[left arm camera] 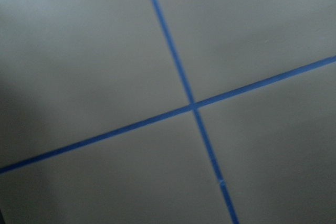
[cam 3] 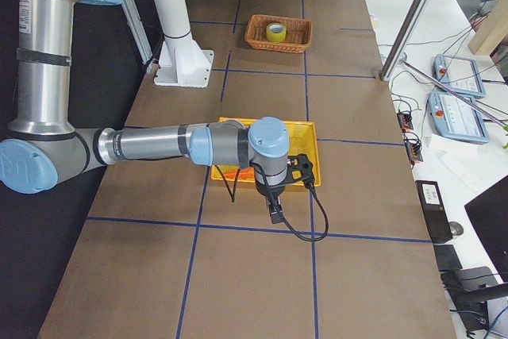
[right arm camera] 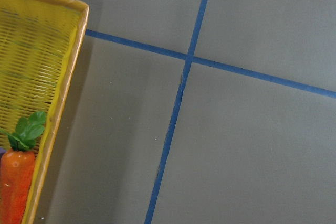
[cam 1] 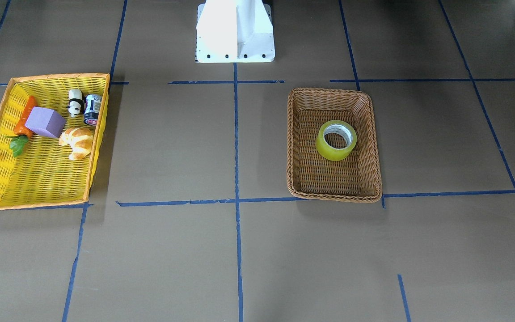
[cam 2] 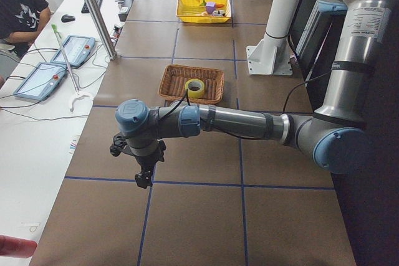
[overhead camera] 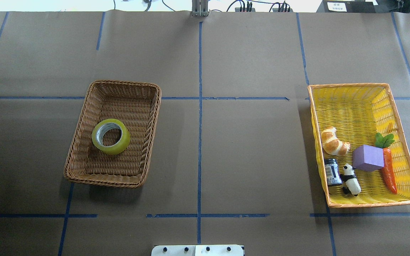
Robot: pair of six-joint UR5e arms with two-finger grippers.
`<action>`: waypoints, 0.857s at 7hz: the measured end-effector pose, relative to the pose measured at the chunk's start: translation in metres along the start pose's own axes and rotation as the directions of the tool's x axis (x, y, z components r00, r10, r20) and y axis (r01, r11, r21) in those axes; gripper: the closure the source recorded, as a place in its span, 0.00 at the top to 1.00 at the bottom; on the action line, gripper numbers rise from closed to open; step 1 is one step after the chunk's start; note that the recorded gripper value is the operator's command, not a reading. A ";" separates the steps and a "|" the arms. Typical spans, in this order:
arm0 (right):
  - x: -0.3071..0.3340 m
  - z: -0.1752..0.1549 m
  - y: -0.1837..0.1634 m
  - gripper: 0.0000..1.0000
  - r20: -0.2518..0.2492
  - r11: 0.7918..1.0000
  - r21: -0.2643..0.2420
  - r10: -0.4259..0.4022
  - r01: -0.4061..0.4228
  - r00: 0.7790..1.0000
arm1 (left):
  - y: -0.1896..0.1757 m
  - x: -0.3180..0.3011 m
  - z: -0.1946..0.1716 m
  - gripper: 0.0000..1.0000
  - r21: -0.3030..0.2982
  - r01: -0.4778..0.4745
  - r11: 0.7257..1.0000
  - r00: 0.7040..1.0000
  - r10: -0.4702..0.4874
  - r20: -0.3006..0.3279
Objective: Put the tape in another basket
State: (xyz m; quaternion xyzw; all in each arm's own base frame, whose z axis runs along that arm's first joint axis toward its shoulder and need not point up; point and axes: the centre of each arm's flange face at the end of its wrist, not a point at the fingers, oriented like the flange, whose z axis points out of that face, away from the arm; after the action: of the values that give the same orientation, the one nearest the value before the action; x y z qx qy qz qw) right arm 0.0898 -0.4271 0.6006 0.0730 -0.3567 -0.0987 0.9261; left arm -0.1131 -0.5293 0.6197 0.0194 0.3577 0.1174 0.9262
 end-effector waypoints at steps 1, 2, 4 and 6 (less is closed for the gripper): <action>-0.001 0.003 -0.001 1.00 0.004 1.000 -0.009 0.003 -0.003 1.000 | 0.022 0.002 0.002 1.00 -0.021 0.027 0.999 1.000 -0.027 -0.010; -0.003 0.009 -0.005 1.00 0.008 1.000 -0.022 0.009 -0.008 1.000 | 0.040 0.001 0.011 1.00 -0.010 0.020 1.000 1.000 -0.020 -0.009; -0.005 0.023 -0.012 1.00 0.015 0.999 -0.046 0.015 -0.015 1.000 | 0.052 -0.006 0.023 1.00 0.033 -0.019 0.999 1.000 0.019 0.014; -0.007 0.025 -0.027 1.00 0.019 0.999 -0.049 0.007 -0.007 1.000 | 0.049 -0.006 0.022 1.00 0.049 -0.032 0.998 0.999 0.031 0.022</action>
State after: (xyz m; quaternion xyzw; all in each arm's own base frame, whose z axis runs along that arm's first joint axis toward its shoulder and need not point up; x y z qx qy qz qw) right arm 0.0646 -0.4532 0.6090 0.0482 -0.3632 -0.1048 0.9245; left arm -0.1128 -0.4817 0.6465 0.0492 0.3503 0.1230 0.9272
